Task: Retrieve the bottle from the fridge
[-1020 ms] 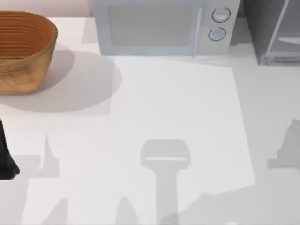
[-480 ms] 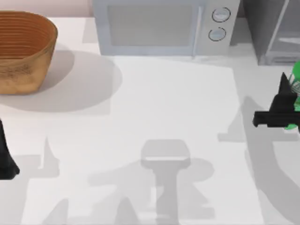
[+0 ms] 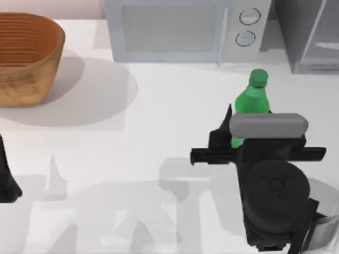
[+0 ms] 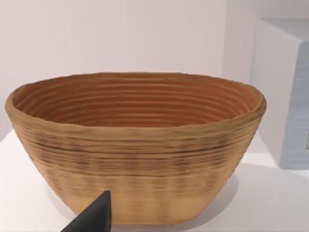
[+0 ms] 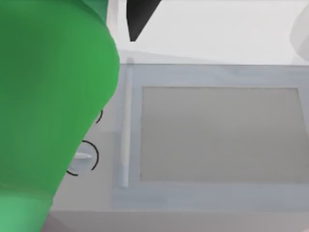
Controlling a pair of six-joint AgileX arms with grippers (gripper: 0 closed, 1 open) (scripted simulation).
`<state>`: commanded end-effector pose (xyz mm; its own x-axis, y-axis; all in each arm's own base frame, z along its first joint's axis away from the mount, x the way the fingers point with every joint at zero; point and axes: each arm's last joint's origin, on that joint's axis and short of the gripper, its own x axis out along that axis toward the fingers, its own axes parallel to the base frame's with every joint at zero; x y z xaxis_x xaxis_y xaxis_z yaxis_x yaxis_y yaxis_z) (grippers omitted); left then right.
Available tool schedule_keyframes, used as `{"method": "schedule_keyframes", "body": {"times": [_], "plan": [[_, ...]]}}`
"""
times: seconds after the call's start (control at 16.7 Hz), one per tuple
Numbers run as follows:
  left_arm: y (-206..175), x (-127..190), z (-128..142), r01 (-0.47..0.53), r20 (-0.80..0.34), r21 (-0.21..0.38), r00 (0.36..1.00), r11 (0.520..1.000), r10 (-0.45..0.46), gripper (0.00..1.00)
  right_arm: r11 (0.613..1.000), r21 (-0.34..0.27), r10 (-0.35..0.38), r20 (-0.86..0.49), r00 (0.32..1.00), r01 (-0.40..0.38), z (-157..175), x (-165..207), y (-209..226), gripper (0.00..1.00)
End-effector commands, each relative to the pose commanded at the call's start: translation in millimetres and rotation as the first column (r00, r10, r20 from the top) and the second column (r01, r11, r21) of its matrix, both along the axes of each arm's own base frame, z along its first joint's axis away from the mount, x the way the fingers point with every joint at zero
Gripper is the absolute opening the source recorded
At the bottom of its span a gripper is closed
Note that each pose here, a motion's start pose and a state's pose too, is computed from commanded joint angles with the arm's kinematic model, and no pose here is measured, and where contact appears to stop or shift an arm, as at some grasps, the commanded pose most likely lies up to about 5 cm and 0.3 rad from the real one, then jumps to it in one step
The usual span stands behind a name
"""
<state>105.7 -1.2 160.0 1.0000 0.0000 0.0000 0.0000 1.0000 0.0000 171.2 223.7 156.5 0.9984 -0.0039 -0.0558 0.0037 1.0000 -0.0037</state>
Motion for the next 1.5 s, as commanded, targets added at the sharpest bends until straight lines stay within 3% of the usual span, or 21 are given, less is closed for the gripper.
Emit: {"method": "schedule_keyframes", "body": {"times": [0.3,0.66,0.9,1.14,1.44,1.5], "plan": [[0.0,0.0,0.0,0.0,0.0,0.0,1.0,1.0,0.0,1.0,1.0,0.005,0.002,0.012,1.0,-0.002,-21.8,-16.1,32.6,0.0],[0.0,0.0,0.0,0.0,0.0,0.0,1.0,1.0,0.0,1.0,1.0,0.0,0.001,0.009,1.0,-0.001,-24.1,-15.5,32.1,0.0],[0.0,0.0,0.0,0.0,0.0,0.0,1.0,1.0,0.0,1.0,1.0,-0.019,-0.004,0.001,1.0,0.004,-41.1,5.0,33.2,0.0],[0.0,0.0,0.0,0.0,0.0,0.0,1.0,1.0,0.0,1.0,1.0,0.001,0.001,0.009,1.0,-0.001,-58.6,31.9,34.2,0.0],[0.0,0.0,0.0,0.0,0.0,0.0,1.0,1.0,0.0,1.0,1.0,0.005,0.002,0.013,1.0,-0.002,-60.7,35.9,34.1,0.0],[0.0,0.0,0.0,0.0,0.0,0.0,1.0,1.0,0.0,1.0,1.0,0.005,0.002,0.013,1.0,-0.002,-60.7,35.9,34.1,0.08]]}}
